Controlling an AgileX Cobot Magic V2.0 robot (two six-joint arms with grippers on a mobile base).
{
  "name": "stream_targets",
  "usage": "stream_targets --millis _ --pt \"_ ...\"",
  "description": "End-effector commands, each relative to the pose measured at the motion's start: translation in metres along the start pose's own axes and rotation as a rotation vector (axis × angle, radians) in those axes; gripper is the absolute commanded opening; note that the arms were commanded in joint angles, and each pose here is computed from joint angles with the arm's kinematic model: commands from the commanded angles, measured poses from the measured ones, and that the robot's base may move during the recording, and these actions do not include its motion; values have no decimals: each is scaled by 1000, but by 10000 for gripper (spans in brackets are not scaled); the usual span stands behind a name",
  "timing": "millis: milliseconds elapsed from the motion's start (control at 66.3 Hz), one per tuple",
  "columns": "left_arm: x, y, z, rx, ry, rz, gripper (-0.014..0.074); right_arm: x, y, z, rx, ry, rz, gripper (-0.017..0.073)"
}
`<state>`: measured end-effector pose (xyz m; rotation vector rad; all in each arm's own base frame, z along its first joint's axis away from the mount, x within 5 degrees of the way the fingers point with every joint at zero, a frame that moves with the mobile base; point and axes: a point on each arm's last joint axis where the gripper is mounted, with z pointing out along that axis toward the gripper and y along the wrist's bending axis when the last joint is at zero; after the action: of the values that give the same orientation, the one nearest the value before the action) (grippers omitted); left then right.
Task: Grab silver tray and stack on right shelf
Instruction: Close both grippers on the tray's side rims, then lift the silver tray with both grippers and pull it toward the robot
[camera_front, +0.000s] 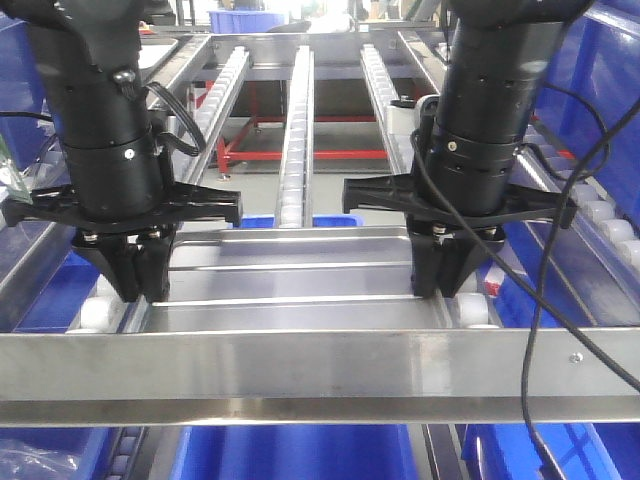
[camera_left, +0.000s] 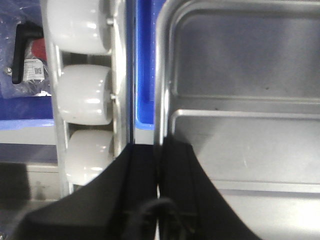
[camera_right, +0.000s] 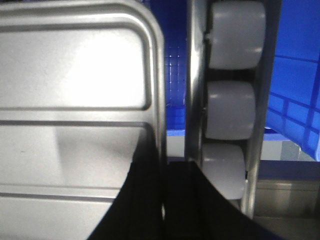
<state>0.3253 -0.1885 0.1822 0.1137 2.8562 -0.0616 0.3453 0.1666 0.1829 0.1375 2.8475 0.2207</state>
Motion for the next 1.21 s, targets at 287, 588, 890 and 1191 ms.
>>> stream_targets --millis 287,588,890,1191 --pt "-9 1 -50 85 -124 -40 -99 -25 15 -49 -64 -106 -2 51" --pt "-6 15 -84 88 -146 -74 -99 -19 12 -79 -67 -110 -5 51" --pt "18 8 -110 132 -80 -80 -98 14 18 -112 -104 -105 -7 51" --pt "65 -2 -119 179 -43 -82 -99 66 5 -124 -117 -70 30 51"
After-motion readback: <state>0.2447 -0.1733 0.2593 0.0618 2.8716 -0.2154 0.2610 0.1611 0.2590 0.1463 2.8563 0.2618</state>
